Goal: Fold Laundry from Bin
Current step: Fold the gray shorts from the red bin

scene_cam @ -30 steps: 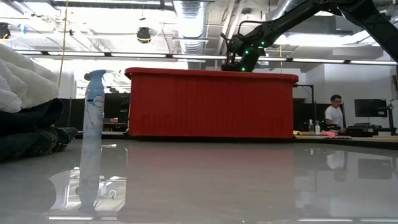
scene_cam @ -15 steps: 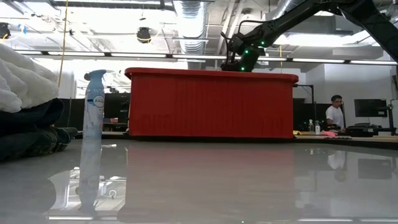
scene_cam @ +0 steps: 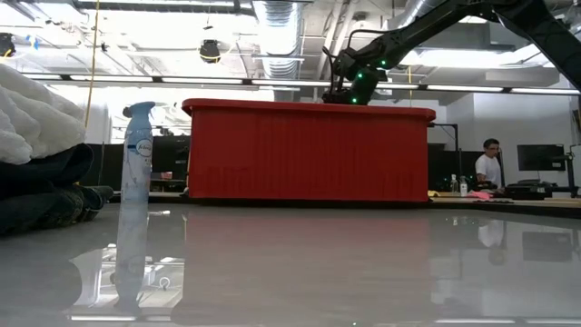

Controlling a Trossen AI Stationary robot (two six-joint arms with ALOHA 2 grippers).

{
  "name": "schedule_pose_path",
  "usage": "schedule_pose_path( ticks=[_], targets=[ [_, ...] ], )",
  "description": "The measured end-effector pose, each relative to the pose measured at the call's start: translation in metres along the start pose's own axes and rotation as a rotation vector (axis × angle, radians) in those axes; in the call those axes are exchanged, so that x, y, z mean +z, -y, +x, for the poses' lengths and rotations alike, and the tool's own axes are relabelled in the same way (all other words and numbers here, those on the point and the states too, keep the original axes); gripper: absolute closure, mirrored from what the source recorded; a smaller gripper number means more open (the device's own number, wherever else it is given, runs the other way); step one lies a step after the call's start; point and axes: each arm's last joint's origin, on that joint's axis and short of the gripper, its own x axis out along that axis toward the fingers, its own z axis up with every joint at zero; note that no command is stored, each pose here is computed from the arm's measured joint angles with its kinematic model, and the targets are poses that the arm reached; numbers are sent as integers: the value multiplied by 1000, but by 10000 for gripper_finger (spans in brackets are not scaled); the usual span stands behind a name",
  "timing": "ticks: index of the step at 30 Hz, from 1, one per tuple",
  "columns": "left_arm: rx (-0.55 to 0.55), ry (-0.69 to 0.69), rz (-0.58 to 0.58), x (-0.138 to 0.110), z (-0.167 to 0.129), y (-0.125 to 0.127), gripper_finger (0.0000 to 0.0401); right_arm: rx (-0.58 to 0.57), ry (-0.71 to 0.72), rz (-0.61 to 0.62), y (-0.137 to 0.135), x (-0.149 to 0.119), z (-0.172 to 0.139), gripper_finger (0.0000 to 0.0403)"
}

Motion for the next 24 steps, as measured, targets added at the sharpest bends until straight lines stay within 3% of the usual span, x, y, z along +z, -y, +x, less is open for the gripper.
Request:
schedule_pose_path(
  ticks=[6,9,12,15,17,21,24],
  targets=[
    [-112,446,373,36,9,0,401,-4,-3,5,3,-2,1,380],
    [-40,635,653,47,3,0,401,-3,-3,5,3,-2,1,380],
    [91,701,957,53,1,-5,401,-3,-3,5,3,-2,1,380],
    [260,648,1261,55,2,-19,401,-3,-3,4,2,-1,1,380],
    [405,554,1389,52,7,-36,401,-3,-3,5,3,-2,1,380],
    [658,299,1432,47,11,-85,401,-2,-4,5,2,-2,1,380],
    [710,103,1405,42,9,-129,401,-3,-3,5,3,-2,1,380]
  ],
)
